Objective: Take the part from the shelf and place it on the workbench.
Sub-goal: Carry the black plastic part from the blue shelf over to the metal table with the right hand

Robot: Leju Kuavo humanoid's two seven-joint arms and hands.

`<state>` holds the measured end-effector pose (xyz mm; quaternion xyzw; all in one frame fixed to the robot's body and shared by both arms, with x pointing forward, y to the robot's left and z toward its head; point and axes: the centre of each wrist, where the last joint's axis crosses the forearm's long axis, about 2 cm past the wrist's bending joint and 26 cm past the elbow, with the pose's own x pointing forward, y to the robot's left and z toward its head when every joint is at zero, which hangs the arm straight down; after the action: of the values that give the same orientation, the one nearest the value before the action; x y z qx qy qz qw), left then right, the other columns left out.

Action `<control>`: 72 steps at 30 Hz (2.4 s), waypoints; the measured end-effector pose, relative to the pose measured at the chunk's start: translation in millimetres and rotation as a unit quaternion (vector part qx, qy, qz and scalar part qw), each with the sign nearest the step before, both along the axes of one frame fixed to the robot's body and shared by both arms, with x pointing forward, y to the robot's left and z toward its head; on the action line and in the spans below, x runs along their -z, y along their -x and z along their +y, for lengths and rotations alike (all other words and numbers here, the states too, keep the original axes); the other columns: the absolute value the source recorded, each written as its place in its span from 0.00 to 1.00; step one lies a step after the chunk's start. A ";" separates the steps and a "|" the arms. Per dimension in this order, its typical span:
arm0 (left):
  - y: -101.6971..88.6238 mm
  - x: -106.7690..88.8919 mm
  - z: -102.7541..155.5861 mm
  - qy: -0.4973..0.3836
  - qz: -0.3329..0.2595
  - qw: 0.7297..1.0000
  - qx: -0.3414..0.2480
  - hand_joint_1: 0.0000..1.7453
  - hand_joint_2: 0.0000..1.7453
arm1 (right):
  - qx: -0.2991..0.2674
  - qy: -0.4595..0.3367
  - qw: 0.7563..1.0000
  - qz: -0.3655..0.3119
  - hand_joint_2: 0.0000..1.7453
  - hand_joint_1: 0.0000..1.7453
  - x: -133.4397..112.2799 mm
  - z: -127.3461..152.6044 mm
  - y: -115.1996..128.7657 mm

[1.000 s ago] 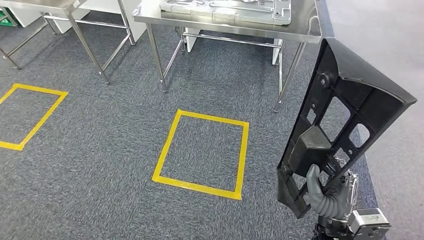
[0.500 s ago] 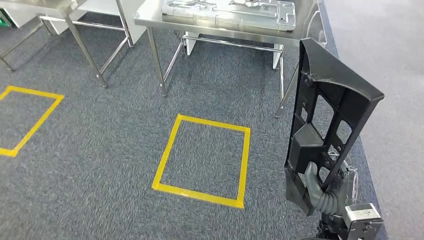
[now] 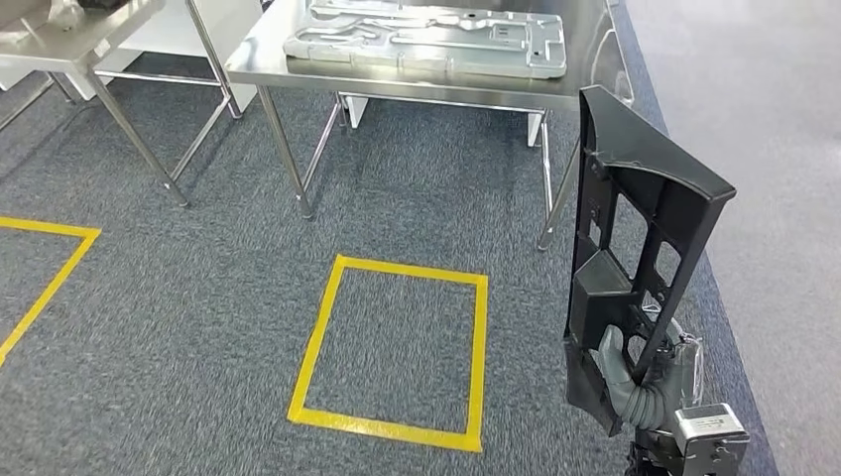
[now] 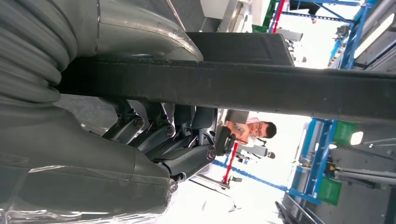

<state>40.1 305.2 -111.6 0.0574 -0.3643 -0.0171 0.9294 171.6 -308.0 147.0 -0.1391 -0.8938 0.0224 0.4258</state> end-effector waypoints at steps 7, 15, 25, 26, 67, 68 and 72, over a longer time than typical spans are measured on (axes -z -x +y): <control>1.4 0.1 4.1 0.003 -0.001 1.000 -0.010 0.00 0.00 | -0.018 -0.009 1.000 0.002 1.00 1.00 1.7 4.5 0.8; 8.5 0.8 3.2 0.002 0.009 1.000 -0.027 0.00 0.00 | -0.020 0.000 1.000 0.011 1.00 1.00 -0.6 12.9 -17.5; 0.8 0.2 -3.5 0.008 0.024 0.999 -0.030 0.00 0.00 | -0.020 -0.026 0.999 0.000 1.00 1.00 -27.5 -7.4 -69.6; 1.8 0.3 -4.2 0.010 0.029 0.999 -0.030 0.00 0.00 | -0.021 -0.028 0.999 -0.004 1.00 1.00 -31.6 -12.0 -75.5; 12.5 1.4 -20.6 0.029 0.069 0.992 -0.106 0.00 0.00 | -0.010 0.035 0.995 -0.091 1.00 1.00 -154.5 -48.8 -179.5; 12.3 1.3 -21.0 0.029 0.069 0.992 -0.106 0.00 0.00 | -0.010 0.036 0.995 -0.090 1.00 1.00 -154.5 -49.5 -179.5; 12.3 1.3 -21.3 0.029 0.068 0.992 -0.104 0.00 0.00 | -0.007 0.039 0.996 -0.085 1.00 1.00 -151.8 -51.9 -178.5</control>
<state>27.8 283.9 -113.0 0.0664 -0.2922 0.0864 0.9501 350.1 -359.8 298.8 -0.1506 -0.9261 0.0489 0.3425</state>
